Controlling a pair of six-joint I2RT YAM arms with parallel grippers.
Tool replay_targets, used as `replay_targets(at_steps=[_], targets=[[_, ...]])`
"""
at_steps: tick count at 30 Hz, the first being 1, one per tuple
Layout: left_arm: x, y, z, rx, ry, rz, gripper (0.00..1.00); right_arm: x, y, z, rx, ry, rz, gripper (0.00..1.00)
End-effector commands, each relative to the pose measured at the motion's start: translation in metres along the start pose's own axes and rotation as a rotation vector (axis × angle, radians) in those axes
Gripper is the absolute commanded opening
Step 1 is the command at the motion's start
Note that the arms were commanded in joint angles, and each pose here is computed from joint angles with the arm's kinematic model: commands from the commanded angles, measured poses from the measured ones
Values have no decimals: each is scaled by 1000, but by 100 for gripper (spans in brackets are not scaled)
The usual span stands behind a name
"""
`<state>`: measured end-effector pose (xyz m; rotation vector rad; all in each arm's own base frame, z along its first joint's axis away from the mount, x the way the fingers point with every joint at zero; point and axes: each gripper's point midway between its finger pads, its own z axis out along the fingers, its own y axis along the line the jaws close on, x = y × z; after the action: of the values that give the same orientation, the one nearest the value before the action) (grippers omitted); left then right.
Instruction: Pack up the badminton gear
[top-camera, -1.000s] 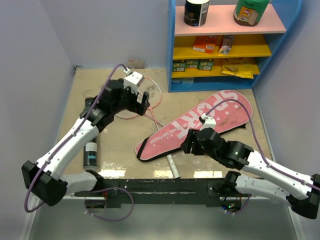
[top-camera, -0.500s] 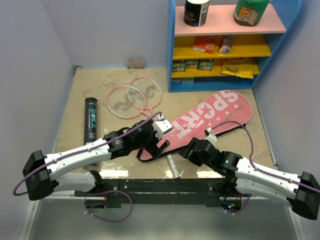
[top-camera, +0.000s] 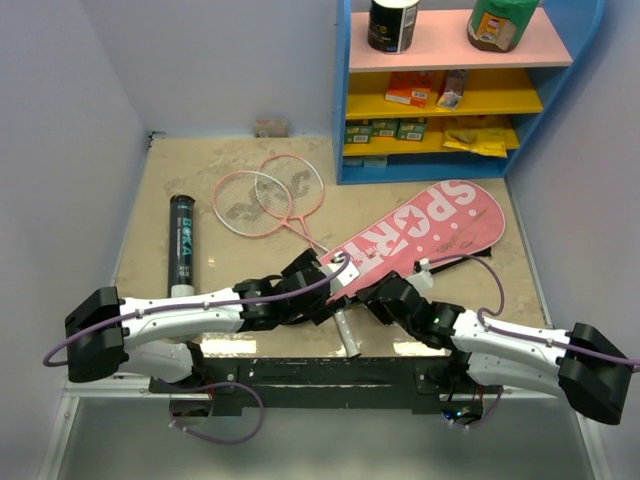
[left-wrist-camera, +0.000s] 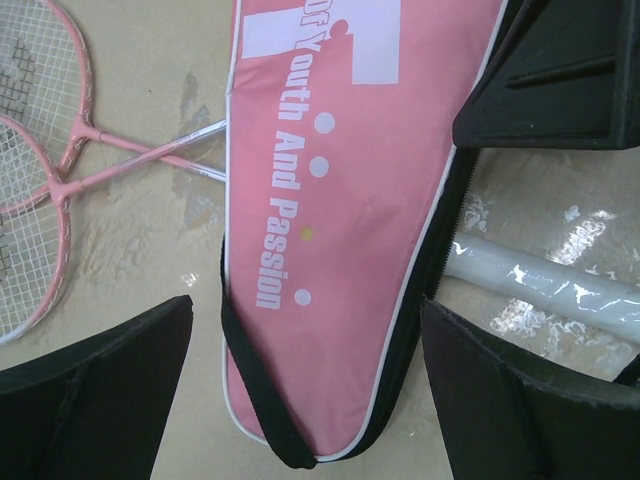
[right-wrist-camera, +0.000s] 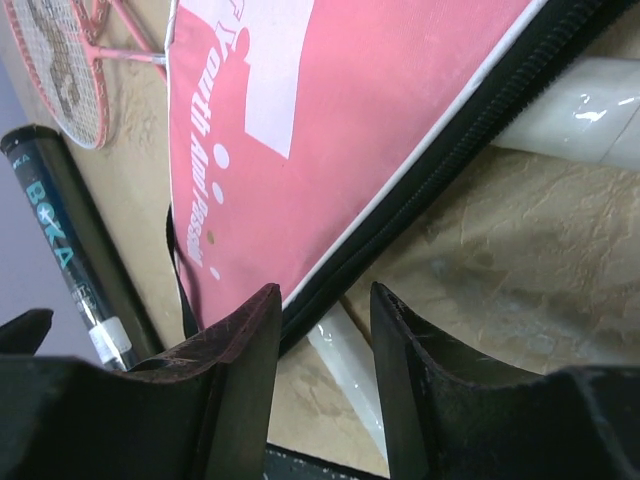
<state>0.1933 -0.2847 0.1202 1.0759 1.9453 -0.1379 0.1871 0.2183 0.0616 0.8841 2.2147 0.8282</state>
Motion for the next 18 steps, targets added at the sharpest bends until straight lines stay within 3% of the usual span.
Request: replay_targets(at_steps=[1,12,16,18], targets=[[-16,11,-2,-68,-73,-15,100,-16,21,9,-46,-77,76,44],[-11,9,0,-68,-60,2,100,-44,18,26,-34,-126,100,37],[-10,5,0,-63,-60,11,100,-45,20,33,-24,-123,86,17],[-11,3,-1,-56,-65,15,100,-45,23,37,-18,-122,68,13]])
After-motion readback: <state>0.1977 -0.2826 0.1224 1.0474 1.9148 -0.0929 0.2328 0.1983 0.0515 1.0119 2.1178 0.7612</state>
